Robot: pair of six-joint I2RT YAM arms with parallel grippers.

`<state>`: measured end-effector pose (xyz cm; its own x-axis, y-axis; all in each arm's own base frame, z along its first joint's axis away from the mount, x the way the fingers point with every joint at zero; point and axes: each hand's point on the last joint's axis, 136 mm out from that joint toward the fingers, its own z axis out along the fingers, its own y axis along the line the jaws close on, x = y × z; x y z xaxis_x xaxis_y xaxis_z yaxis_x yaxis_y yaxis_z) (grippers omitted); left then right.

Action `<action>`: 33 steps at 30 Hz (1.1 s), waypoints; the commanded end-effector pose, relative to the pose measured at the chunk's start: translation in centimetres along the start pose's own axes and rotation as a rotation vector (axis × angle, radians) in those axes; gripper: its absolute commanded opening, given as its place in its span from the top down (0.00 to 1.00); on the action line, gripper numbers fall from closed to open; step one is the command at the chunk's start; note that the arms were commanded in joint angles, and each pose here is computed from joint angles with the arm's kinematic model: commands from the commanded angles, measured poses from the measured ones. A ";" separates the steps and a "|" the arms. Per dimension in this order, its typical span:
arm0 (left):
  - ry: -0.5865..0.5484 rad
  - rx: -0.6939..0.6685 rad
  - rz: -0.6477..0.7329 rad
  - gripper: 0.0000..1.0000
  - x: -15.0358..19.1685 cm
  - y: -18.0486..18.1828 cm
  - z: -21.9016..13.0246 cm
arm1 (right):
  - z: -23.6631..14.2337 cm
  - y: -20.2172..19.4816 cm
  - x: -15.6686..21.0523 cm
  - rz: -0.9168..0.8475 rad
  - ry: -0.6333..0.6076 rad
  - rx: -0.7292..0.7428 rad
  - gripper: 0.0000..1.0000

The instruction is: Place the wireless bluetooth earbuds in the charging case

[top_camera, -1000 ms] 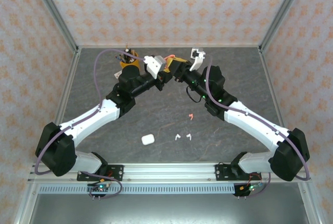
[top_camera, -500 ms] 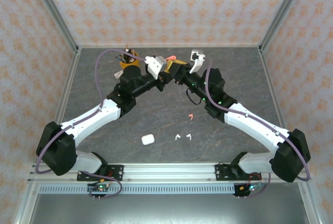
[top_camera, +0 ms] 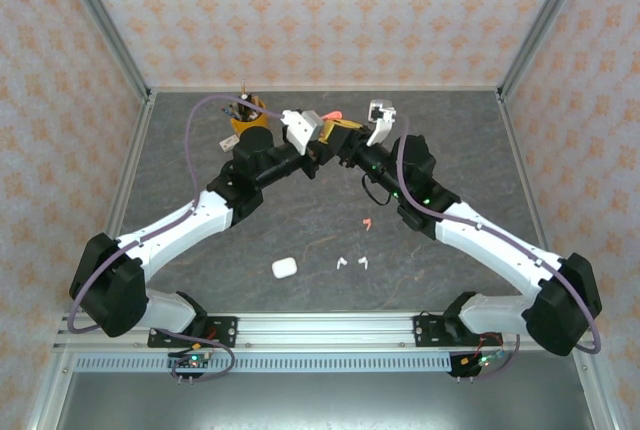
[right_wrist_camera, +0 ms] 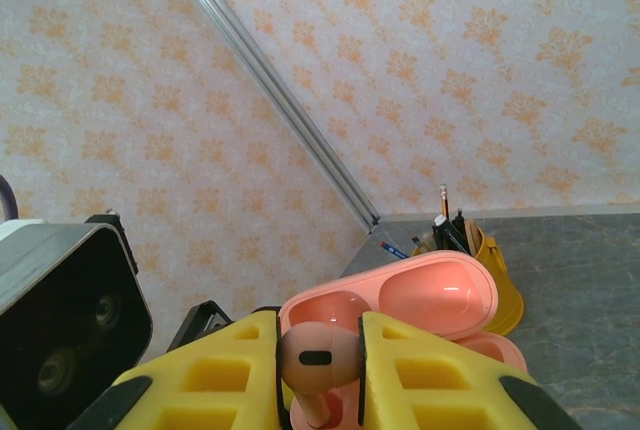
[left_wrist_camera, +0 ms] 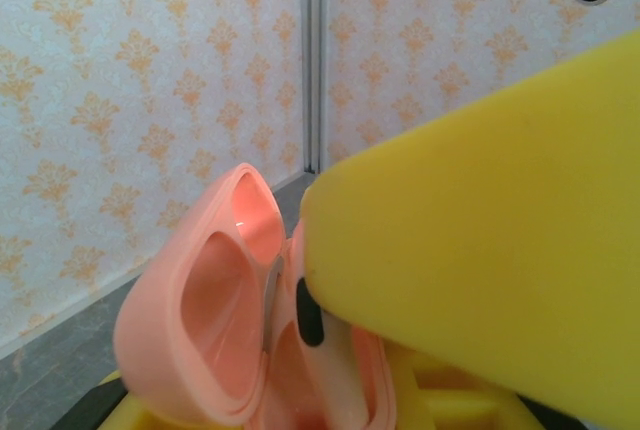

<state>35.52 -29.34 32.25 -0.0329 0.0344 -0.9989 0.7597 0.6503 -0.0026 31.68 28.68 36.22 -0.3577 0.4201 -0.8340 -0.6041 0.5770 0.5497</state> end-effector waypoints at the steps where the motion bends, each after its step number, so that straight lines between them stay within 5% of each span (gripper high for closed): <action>1: -0.196 0.031 0.085 1.00 -6.8 -1.1 -1.1 | -0.7 -1.4 5.1 -0.012 0.178 0.036 0.79; 33: -0.198 0.133 0.197 1.00 -6.9 -4.2 -3.2 | -2.5 -0.9 2.0 -0.023 0.101 0.049 0.82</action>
<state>33.07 -30.14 33.31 0.0799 0.0983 -0.9919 0.8118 0.5710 0.1220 29.33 27.51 36.87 -0.3498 0.3715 -0.8600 -0.6281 0.5881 0.5095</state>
